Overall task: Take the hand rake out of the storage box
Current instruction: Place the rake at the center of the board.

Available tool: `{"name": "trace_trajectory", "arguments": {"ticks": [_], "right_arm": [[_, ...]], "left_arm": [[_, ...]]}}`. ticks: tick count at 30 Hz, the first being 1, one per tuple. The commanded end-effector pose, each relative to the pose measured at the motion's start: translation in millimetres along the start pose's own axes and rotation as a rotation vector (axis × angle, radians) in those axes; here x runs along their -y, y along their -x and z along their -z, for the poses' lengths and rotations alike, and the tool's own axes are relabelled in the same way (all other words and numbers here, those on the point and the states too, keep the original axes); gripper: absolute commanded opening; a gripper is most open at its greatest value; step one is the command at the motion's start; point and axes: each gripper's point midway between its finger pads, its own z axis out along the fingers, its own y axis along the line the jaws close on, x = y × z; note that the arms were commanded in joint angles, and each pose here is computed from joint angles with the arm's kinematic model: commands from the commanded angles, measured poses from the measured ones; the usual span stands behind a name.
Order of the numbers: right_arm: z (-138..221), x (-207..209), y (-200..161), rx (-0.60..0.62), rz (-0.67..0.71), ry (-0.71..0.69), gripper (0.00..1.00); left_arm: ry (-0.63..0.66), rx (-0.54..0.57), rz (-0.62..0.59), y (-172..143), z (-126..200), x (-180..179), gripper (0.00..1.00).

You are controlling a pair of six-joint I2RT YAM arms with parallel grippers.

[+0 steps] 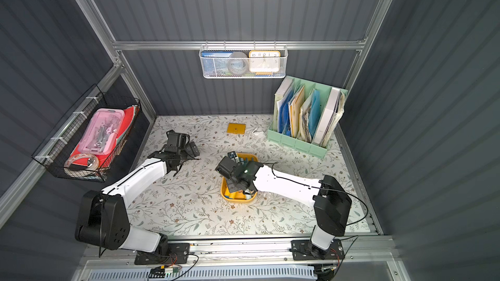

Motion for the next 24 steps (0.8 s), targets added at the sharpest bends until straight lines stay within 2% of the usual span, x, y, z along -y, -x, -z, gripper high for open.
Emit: {"name": "trace_trajectory", "arguments": {"ticks": [1,6,13,19,24], "right_arm": [[13.7,3.6,12.5,0.071,-0.036,0.026,0.03],[35.0,14.2,28.5,0.171,-0.072,0.053,0.02],[54.2,57.8,40.4,0.217,-0.163,0.048,0.01],[58.4,109.7,30.1,0.213,-0.243,-0.002,0.01],[54.2,159.0,3.8,0.169,-0.305,-0.076,0.02]], "left_arm": [[-0.024,0.005,0.013,5.4,-0.2,11.1,0.99],[-0.03,0.006,0.014,6.3,-1.0,14.7,0.99],[-0.033,0.0,0.014,6.5,-3.1,19.5,0.99],[-0.03,0.002,0.011,6.8,-1.8,20.4,0.99],[-0.032,-0.003,0.007,6.9,-3.9,23.1,0.99]]}}
